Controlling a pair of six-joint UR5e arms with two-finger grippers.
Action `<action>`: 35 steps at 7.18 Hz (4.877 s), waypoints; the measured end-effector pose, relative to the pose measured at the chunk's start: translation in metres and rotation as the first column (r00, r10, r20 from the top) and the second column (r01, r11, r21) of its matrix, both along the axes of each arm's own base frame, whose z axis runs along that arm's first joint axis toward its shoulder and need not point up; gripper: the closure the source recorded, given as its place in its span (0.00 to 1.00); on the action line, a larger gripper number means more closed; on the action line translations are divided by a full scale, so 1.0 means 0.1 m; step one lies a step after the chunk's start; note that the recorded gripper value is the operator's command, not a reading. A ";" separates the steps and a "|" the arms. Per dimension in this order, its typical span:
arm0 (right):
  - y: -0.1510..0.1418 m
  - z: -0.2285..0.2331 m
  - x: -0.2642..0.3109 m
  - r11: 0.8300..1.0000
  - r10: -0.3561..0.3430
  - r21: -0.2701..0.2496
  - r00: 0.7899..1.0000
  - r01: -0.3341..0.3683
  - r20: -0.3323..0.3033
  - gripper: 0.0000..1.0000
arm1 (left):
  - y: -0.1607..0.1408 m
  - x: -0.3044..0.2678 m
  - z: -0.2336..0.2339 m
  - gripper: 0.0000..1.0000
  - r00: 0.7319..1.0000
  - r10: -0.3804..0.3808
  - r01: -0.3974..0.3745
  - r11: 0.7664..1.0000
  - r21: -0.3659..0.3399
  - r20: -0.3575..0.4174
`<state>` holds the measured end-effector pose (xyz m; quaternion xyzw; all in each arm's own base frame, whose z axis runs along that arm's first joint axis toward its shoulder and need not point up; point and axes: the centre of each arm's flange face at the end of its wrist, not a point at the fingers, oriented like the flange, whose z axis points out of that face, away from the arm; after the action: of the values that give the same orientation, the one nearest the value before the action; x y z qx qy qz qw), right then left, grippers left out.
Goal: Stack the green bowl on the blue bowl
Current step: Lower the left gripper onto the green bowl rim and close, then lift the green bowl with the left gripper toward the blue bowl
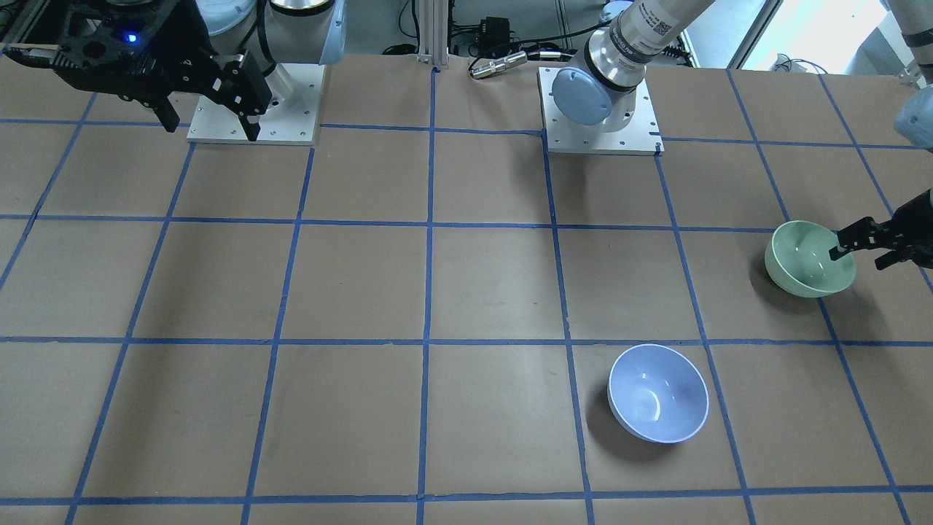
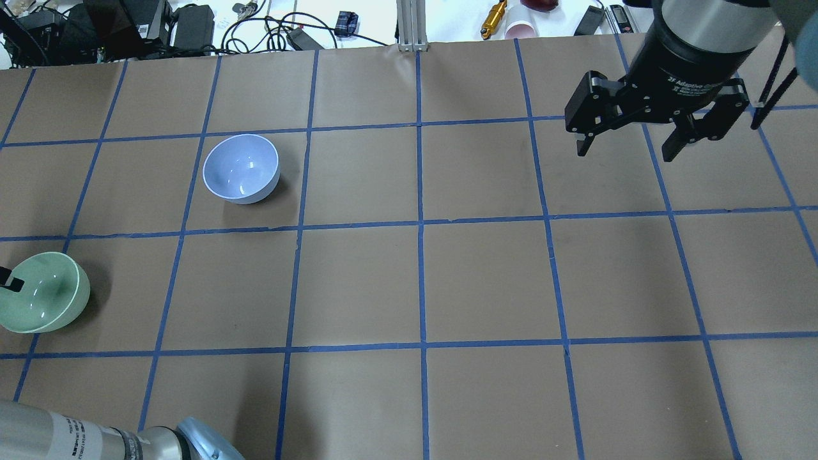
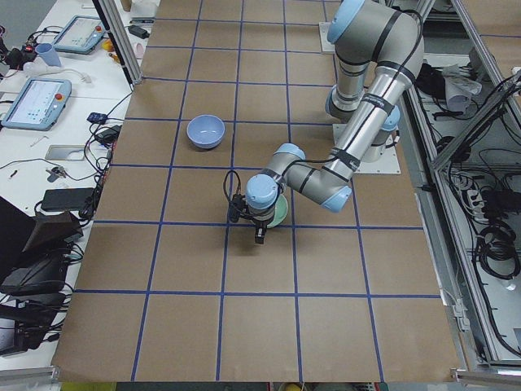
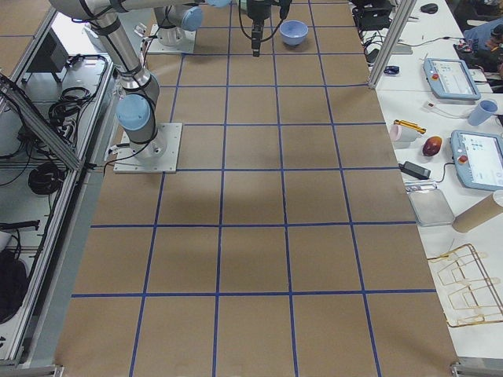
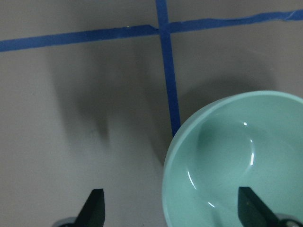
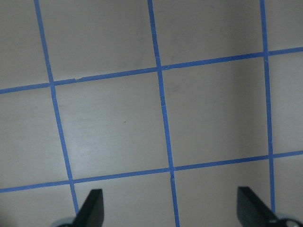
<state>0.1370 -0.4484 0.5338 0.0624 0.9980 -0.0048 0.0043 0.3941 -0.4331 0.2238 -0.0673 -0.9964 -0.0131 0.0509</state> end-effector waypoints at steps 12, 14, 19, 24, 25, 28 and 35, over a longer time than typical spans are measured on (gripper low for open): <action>0.00 0.00 0.00 1.000 0.000 0.000 1.000 0.000 0.000 0.00 | 0.11 -0.07 -0.48 0.06 0.999 0.054 -0.053 0.996 0.070 -0.007; 0.00 0.00 0.00 1.000 0.000 0.000 1.000 0.000 0.000 0.00 | 0.11 -0.08 -0.43 0.54 0.997 0.071 -0.070 0.995 0.074 -0.008; 0.00 0.00 0.00 1.000 0.000 0.000 1.000 0.000 0.000 0.00 | 0.11 -0.10 -0.41 1.00 0.998 0.063 -0.062 0.995 0.074 -0.012; 0.00 0.00 0.00 1.000 0.000 0.000 1.000 0.000 0.000 0.00 | 0.10 -0.09 -0.40 1.00 0.998 0.061 -0.060 0.996 0.068 -0.012; 0.00 0.00 0.00 1.000 0.000 -0.001 1.000 0.000 0.000 0.00 | 0.11 -0.09 -0.39 1.00 0.998 0.061 -0.060 0.996 0.067 -0.012; 0.00 0.00 0.00 1.000 0.000 0.000 1.000 0.000 0.000 0.00 | 0.11 -0.10 -0.36 1.00 0.998 0.061 -0.060 0.996 0.066 -0.012; 0.00 0.00 0.00 1.000 0.000 0.001 1.000 0.000 0.000 0.00 | -0.03 -0.26 0.07 1.00 0.996 0.069 -0.063 0.993 0.104 -0.057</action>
<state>0.1370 -0.4484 0.5337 0.0625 0.9980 -0.0044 0.0042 0.3677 -0.4365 0.2304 -0.0321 -0.9940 -0.0603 0.0848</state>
